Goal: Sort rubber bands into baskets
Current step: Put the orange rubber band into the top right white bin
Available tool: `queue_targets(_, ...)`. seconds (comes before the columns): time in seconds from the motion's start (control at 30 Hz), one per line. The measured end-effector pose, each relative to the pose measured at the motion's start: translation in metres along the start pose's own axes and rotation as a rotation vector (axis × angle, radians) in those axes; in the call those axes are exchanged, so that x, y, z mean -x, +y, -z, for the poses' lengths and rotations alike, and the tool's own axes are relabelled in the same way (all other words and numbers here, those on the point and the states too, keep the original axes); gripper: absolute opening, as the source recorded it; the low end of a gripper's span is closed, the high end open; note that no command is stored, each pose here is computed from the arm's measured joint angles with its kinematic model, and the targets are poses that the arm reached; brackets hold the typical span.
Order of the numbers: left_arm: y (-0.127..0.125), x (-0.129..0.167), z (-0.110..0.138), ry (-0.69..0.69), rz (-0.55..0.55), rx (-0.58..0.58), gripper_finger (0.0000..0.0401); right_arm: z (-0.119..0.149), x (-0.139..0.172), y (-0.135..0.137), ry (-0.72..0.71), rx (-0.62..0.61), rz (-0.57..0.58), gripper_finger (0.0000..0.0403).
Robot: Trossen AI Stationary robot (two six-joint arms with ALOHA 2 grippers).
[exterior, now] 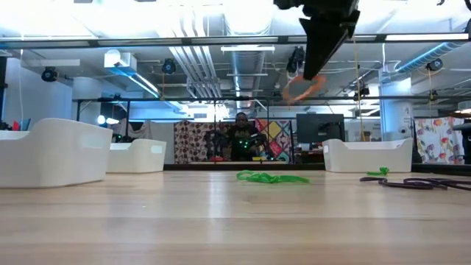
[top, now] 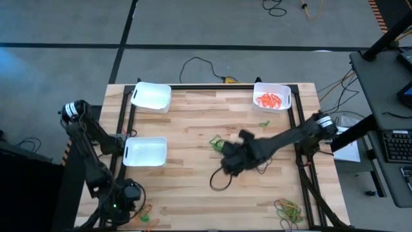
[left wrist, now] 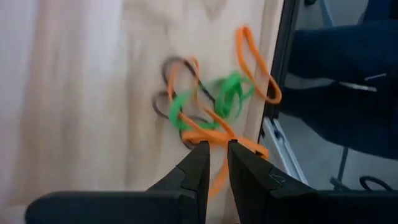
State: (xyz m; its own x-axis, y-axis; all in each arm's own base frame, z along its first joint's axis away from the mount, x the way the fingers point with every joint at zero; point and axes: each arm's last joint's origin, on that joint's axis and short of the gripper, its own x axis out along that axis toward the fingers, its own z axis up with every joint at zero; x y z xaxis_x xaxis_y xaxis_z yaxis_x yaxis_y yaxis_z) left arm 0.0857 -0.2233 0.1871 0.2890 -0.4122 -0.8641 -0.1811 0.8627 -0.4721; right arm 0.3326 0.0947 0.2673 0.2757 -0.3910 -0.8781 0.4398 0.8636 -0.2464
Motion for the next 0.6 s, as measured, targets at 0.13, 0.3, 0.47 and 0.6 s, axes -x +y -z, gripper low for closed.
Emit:
queue_targets(0.13,-0.006,-0.014,0.006,0.056,0.008,0.029,0.0042,-0.005,0.01,-0.043,-0.045,-0.065,0.054,0.0009)
queue_targets(0.3,-0.02,-0.023,0.006,0.05,0.001,0.044,0.0042,-0.004,0.01,-0.088,-0.058,-0.15,0.099,0.0009)
queue_targets(0.47,-0.025,-0.032,0.005,0.015,-0.039,0.038,0.0043,0.007,0.008,-0.122,-0.047,-0.228,0.132,0.0009)
queue_targets(0.6,-0.023,-0.037,0.004,-0.019,-0.069,0.074,0.0042,0.02,0.004,-0.139,-0.024,-0.264,0.148,0.0009)
